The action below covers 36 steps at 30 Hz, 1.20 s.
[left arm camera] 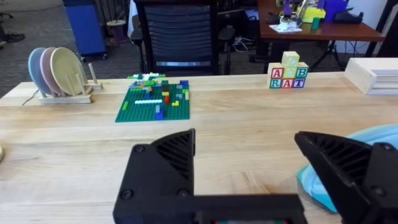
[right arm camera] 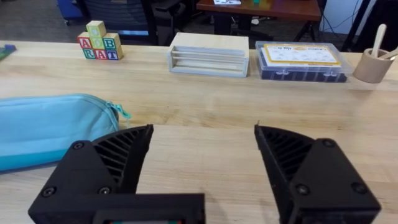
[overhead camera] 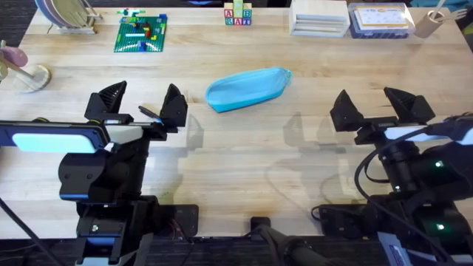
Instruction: Unzip the bag, pick up the pens from the table one at a time and place them inside, then zip the bag closed.
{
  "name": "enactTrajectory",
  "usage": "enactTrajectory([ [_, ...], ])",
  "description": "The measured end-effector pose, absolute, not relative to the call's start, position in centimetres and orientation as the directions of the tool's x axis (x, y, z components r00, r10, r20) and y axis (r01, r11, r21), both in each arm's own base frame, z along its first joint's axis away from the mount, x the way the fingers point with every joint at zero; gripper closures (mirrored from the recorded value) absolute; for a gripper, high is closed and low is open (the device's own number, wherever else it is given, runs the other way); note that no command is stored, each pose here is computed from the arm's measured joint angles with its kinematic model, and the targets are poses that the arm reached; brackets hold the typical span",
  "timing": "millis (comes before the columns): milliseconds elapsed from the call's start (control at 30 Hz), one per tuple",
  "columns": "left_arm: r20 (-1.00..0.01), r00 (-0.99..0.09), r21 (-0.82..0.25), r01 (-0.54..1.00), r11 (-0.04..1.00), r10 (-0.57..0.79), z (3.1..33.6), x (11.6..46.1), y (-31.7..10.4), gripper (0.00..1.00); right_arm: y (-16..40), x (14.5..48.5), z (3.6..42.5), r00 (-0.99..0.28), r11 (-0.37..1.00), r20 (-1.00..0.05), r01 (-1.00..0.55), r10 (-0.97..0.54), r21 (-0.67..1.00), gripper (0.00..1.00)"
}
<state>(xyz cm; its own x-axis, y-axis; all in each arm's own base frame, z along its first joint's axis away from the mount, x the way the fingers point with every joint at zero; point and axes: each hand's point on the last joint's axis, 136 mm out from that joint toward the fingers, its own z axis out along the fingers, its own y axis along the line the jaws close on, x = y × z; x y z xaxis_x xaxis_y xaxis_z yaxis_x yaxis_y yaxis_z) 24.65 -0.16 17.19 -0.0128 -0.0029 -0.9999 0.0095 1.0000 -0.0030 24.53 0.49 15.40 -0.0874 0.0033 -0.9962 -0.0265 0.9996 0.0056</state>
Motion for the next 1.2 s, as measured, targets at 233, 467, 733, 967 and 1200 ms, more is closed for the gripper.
enactTrajectory([
  [233,-1.000,-0.013,-0.003,0.010,1.000,-0.003,17.2,24.7,-0.2,0.006,0.5,24.5,15.4,-0.087,1.000,-0.996,-0.026,0.003,0.006,0.004],
  [467,-1.000,-0.012,-0.003,0.010,1.000,-0.003,17.2,24.7,-0.2,0.006,0.5,24.5,15.3,-0.091,1.000,-0.996,-0.026,0.003,0.006,0.004],
  [733,-1.000,-0.012,-0.003,0.010,1.000,-0.003,17.2,24.7,-0.2,0.007,0.5,24.5,15.5,-0.085,1.000,-0.996,-0.026,0.014,0.016,0.004],
  [967,-0.999,-0.035,-0.003,0.010,1.000,-0.003,17.4,24.4,-0.2,0.007,0.5,24.1,17.1,-0.077,0.998,-0.995,-0.024,0.055,0.057,0.004],
  [1200,-0.998,-0.063,-0.003,0.010,1.000,-0.003,21.0,22.8,-0.2,0.007,0.5,22.4,22.4,-0.040,0.998,-0.997,-0.028,0.061,0.062,0.004],
])
